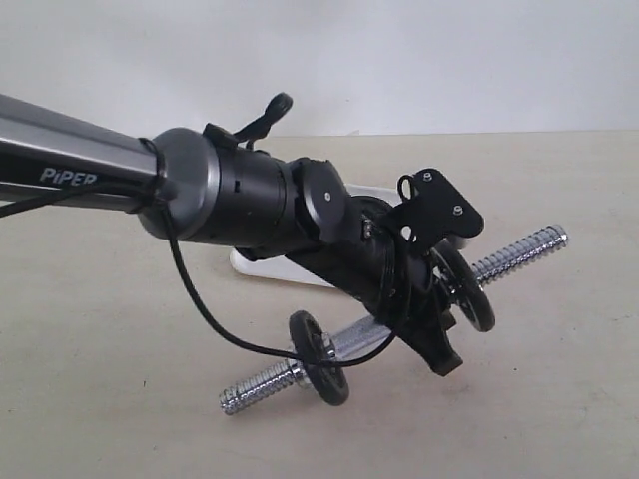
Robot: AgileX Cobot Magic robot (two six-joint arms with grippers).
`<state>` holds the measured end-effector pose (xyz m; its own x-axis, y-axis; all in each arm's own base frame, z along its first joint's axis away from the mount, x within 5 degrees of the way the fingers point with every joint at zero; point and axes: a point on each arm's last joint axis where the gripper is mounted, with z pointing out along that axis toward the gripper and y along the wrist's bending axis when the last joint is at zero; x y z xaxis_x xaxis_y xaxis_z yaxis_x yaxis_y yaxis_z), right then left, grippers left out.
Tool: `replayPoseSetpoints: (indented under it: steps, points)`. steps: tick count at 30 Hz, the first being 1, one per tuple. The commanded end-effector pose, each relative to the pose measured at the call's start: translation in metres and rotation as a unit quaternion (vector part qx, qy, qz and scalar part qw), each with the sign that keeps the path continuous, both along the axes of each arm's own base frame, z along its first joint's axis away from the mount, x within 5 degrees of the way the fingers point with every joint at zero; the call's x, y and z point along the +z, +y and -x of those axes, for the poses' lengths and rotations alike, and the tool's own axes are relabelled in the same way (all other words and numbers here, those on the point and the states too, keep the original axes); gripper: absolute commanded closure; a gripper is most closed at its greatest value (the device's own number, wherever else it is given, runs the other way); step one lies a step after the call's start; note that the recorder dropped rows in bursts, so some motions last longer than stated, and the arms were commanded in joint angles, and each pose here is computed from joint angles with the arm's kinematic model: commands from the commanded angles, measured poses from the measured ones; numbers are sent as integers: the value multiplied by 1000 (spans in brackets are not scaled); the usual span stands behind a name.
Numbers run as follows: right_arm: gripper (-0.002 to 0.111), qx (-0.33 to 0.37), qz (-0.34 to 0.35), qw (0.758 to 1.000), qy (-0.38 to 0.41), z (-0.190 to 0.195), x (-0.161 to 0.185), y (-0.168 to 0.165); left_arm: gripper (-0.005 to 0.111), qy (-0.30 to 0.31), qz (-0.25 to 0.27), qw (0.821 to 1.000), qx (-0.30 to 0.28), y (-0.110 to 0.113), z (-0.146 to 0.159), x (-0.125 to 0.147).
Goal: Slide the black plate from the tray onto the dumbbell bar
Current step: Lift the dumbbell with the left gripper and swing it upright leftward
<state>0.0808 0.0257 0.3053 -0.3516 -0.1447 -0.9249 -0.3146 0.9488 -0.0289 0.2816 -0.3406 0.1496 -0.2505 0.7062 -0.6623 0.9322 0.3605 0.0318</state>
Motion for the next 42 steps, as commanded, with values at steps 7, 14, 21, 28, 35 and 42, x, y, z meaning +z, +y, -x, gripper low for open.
replayPoseSetpoints:
  steps: [7, 14, 21, 28, 35, 42]
  points:
    - [109, 0, -1, 1000, 4, 0, -2, 0, 102, -57, 62, 993, 85, 30, -4, 36]
    - [109, 0, -1, 1000, 4, 0, -2, 0, 102, -69, 53, 988, 130, 59, -11, 37]
    - [109, 0, -1, 1000, 4, 0, -2, 0, 102, -93, 51, 983, 151, 80, -13, 50]
    - [109, 0, -1, 1000, 4, 0, -2, 0, 102, -99, 32, 976, 191, 107, -15, 46]
    - [109, 2, -6, 1000, 6, 0, -2, 1, 102, -105, 15, 971, 214, 126, -14, 41]
    - [109, 2, -6, 1000, 7, 0, -2, 1, 102, -116, 11, 964, 240, 143, -24, 44]
